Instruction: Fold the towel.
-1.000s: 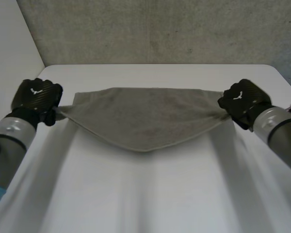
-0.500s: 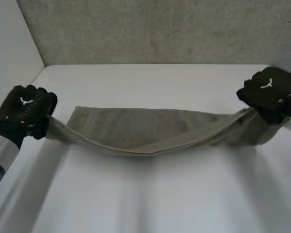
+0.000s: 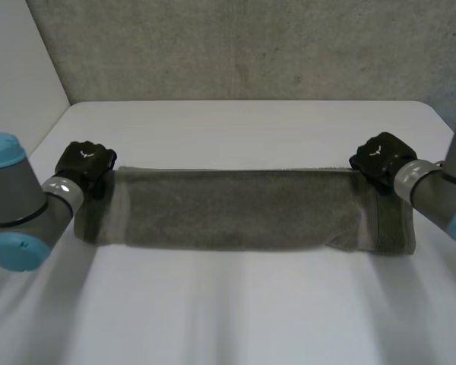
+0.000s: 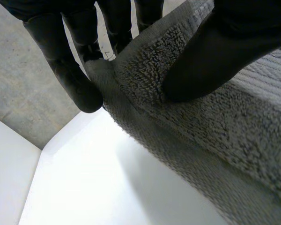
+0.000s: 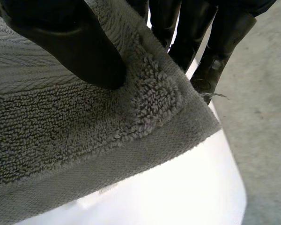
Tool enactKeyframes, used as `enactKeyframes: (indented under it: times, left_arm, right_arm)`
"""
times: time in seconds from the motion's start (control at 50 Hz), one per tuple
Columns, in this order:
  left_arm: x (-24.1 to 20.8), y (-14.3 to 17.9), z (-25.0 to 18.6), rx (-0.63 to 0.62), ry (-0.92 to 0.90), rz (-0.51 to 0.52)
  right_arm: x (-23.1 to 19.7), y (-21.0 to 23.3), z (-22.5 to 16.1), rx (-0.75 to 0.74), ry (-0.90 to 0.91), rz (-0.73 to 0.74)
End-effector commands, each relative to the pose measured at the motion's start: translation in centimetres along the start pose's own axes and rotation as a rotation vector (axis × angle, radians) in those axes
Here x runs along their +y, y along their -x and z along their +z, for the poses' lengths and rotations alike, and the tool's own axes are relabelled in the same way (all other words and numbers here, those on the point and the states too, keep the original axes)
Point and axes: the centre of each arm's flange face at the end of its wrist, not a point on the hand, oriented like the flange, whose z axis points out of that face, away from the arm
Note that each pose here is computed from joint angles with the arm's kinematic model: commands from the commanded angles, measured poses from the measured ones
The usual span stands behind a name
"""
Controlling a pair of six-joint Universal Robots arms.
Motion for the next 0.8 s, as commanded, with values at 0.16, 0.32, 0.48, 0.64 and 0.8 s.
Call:
enactKeyframes:
  times: [0.16,0.32,0.48,0.64,0.8]
  left_arm:
    - [0.5,-1.5,4.7,-0.045,0.048,0.012]
    - [0.4,-2.3,4.5,-0.034,0.058,0.013]
    - [-1.1,-2.4,2.6,-0.022,0.036,0.005]
    - [-2.3,-2.4,-0.7,-0.002,-0.041,0.003]
    - [-2.3,-2.9,-4.4,0.013,-0.070,-0.003]
  right_arm:
    - [0.5,2.0,5.2,0.112,-0.052,-0.046]
    - [0.8,2.3,5.2,0.136,-0.004,-0.028]
    - [-1.8,0.2,2.2,0.180,-0.075,0.101]
    - [-4.2,-0.9,-3.2,0.160,-0.170,0.174]
    - [-3.3,1.4,-6.6,0.101,-0.131,0.180]
